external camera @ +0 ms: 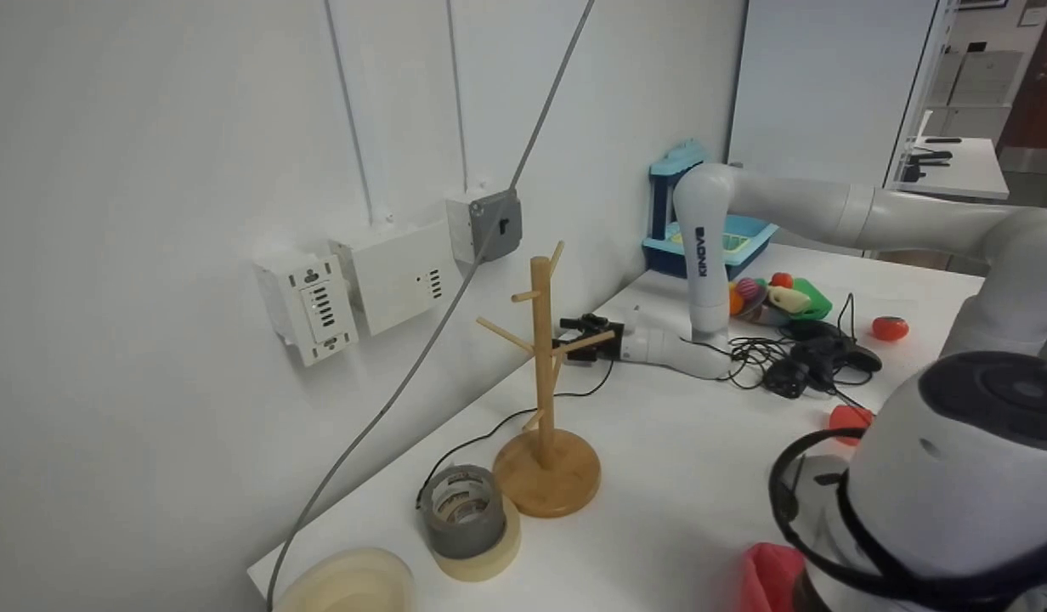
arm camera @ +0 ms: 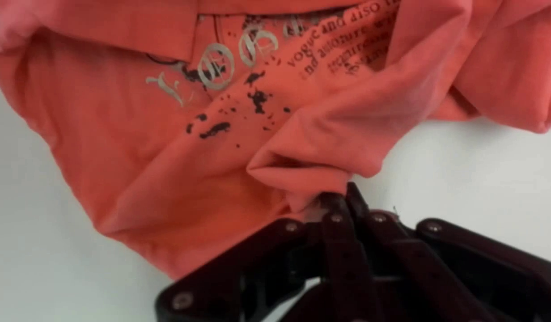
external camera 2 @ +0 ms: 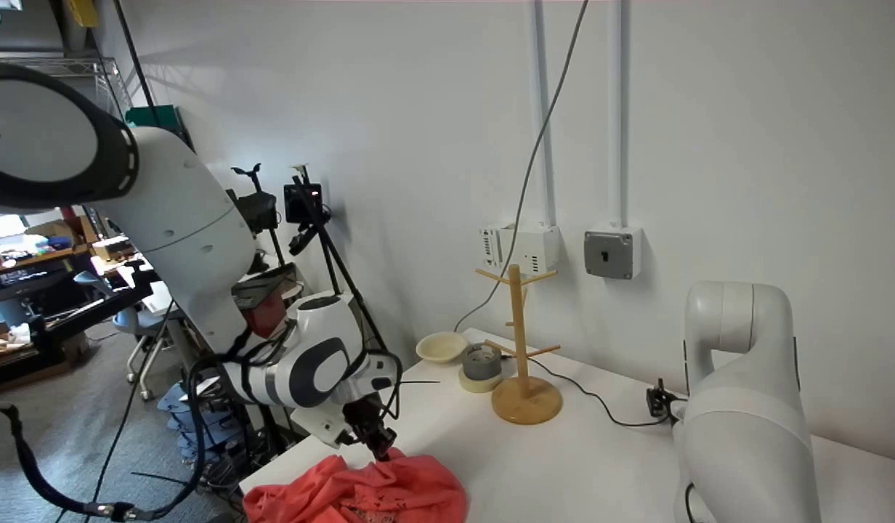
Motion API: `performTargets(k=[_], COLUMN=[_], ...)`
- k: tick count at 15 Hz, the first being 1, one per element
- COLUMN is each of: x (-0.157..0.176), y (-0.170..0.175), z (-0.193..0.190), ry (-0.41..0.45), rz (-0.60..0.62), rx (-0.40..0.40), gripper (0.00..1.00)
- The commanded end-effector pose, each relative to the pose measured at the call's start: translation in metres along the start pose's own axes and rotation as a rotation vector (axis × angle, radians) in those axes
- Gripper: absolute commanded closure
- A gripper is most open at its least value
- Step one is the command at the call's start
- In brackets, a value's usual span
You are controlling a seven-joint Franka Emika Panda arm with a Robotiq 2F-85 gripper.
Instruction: Fold the sweatshirt
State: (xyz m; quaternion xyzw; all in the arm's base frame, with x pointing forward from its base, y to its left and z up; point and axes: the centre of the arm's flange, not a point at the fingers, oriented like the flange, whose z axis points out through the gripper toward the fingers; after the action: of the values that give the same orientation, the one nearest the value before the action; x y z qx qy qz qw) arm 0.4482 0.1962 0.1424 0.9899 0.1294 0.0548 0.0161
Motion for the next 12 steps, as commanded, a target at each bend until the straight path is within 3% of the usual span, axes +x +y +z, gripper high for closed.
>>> performTargets(k=[1,6,12], x=[-0.037,-0.055,-0.085], y=[0.006,0.02,0.048], z=[-0.024,-0.047,-0.06], ry=[0.061,0.078,0.036], rz=[0.065,0.099,-0.007], rx=[-0.055,-0.102,-0.067], gripper=[0.99,0.99,0.99])
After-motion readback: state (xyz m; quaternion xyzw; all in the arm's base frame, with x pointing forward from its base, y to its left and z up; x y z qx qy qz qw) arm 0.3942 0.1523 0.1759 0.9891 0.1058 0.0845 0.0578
